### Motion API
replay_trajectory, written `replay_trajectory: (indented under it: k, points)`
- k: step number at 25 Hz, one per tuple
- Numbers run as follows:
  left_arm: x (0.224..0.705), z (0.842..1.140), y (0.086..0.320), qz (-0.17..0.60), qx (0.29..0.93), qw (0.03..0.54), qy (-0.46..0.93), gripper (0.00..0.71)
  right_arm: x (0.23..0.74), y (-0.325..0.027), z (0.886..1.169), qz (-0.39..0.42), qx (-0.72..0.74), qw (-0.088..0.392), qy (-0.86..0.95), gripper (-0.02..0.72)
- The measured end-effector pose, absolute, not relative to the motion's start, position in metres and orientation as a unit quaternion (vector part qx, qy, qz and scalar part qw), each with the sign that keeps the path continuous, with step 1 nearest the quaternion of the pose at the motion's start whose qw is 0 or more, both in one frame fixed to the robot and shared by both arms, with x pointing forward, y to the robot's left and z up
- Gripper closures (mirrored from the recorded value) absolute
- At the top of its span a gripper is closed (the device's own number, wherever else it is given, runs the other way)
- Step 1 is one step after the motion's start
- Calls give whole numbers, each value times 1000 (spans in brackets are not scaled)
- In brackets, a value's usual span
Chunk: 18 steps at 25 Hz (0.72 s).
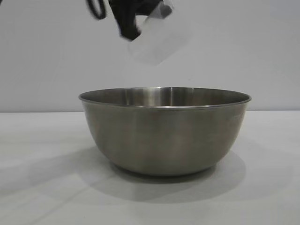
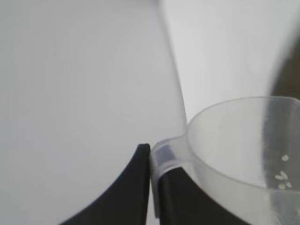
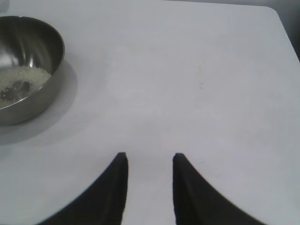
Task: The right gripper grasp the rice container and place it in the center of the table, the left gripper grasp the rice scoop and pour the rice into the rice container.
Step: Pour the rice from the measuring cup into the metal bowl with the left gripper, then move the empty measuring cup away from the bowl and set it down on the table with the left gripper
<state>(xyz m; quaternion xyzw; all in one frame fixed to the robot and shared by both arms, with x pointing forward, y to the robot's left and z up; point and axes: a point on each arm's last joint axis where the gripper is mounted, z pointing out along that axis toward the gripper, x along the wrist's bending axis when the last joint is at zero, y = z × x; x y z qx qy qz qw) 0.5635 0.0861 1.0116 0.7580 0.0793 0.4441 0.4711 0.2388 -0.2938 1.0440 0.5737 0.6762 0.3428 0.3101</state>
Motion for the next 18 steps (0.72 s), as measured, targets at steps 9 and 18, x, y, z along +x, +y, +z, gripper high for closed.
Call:
replay_trajectory:
  k: [9, 18]
  points:
    - [566, 976, 173, 375, 652, 561, 346, 710, 239, -294, 1044, 343, 574, 310, 676, 472]
    - [529, 926, 237, 413, 623, 522, 412, 710, 239, -294, 1044, 343, 574, 310, 676, 472]
